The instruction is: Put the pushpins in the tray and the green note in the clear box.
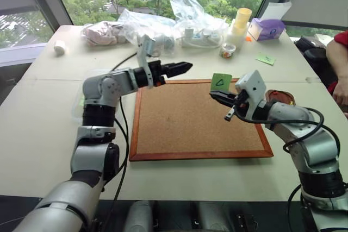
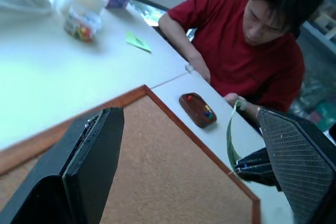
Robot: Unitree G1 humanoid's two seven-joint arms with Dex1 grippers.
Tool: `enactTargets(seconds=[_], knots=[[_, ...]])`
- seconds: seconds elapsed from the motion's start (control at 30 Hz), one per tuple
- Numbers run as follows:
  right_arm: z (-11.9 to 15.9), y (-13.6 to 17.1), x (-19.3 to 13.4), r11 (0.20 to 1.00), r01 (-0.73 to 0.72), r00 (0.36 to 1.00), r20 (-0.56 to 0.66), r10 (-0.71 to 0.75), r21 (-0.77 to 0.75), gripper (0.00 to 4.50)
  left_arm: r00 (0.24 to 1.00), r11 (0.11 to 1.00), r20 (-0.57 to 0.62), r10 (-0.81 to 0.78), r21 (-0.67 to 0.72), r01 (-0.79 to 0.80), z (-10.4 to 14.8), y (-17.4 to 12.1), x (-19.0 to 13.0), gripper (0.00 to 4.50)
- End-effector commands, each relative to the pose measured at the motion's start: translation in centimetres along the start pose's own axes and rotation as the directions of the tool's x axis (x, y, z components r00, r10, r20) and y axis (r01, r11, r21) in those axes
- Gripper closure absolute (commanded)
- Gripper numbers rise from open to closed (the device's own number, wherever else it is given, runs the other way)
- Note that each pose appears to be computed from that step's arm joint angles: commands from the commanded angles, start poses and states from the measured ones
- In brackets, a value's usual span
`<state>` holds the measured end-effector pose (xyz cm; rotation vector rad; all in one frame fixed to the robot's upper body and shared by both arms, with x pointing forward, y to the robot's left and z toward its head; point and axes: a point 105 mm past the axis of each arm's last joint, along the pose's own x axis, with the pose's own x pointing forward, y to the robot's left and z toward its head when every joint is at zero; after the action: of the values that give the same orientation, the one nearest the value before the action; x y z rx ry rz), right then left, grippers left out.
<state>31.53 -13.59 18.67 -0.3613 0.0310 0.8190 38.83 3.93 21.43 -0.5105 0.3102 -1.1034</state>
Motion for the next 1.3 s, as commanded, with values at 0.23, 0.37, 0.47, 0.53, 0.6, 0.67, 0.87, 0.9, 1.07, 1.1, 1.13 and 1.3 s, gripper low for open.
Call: enactTargets(seconds=[0.23, 0.37, 0.47, 0.53, 0.6, 0.67, 0.87, 0.9, 1.07, 1.1, 1.13, 1.3], knots=[[1.6, 1.4, 1.4, 0.985, -0.08, 0.996, 0.033, 0.086, -0.15, 4.5, 0.98, 0.981, -0.071, -0.187, 0.036, 0.19, -1.8, -2.3, 3.9, 0.06], [1.8, 1.6, 1.4, 0.984, -0.08, 0.995, 0.038, 0.087, -0.157, 4.5, 0.971, 0.974, -0.11, -0.214, 0.053, 0.221, -2.5, -2.9, 4.6, 0.06], [1.9, 1.6, 1.4, 0.984, -0.079, 0.995, 0.041, 0.087, -0.161, 4.5, 0.967, 0.971, -0.117, -0.227, 0.048, 0.234, -2.7, -3.0, 4.9, 0.06], [2.1, 1.6, 1.3, 0.983, -0.075, 0.996, 0.043, 0.084, -0.169, 4.5, 0.965, 0.97, -0.12, -0.235, 0.04, 0.242, -2.9, -3.3, 5.4, 0.57], [2.2, 1.6, 1.3, 0.981, -0.07, 0.996, 0.044, 0.079, -0.182, 4.5, 0.965, 0.971, -0.119, -0.232, 0.034, 0.238, -3.0, -3.3, 5.7, 1.32], [2.3, 1.6, 1.3, 0.98, -0.066, 0.996, 0.044, 0.075, -0.189, 4.5, 0.966, 0.971, -0.121, -0.23, 0.034, 0.236, -3.1, -3.3, 5.8, 2.24], [2.4, 1.3, 1.3, 0.981, -0.043, 0.997, 0.053, 0.055, -0.191, 4.5, 0.968, 0.975, -0.167, -0.19, 0.085, 0.206, -4.0, -2.3, 5.4, 4.43], [2.4, 1.2, 1.3, 0.981, -0.038, 0.997, 0.056, 0.049, -0.191, 4.5, 0.969, 0.976, -0.181, -0.168, 0.106, 0.189, -4.4, -1.8, 5.3, 4.43], [2.8, 1.2, 1.3, 0.981, -0.011, 0.995, 0.09, 0.029, -0.194, 4.5, 0.979, 0.988, -0.181, -0.099, 0.101, 0.118, -5.0, -0.1, 5.0, 4.43], [3.1, 1.2, 1.3, 0.982, 0.004, 0.994, 0.11, 0.017, -0.188, 4.5, 0.979, 0.989, -0.18, -0.091, 0.1, 0.11, -5.0, 0.1, 4.9, 4.43], [3.4, 1.1, 1.3, 0.984, 0.019, 0.992, 0.129, 0.005, -0.178, 4.5, 0.98, 0.989, -0.18, -0.087, 0.1, 0.106, -5.1, 0.3, 4.8, 4.43], [4.4, -0.3, 0.1, 0.991, 0.122, 0.975, 0.193, -0.11, -0.054, 4.5, 0.987, 0.986, -0.144, -0.074, 0.137, 0.094, -3.9, 0.5, 4.3, 4.43]])
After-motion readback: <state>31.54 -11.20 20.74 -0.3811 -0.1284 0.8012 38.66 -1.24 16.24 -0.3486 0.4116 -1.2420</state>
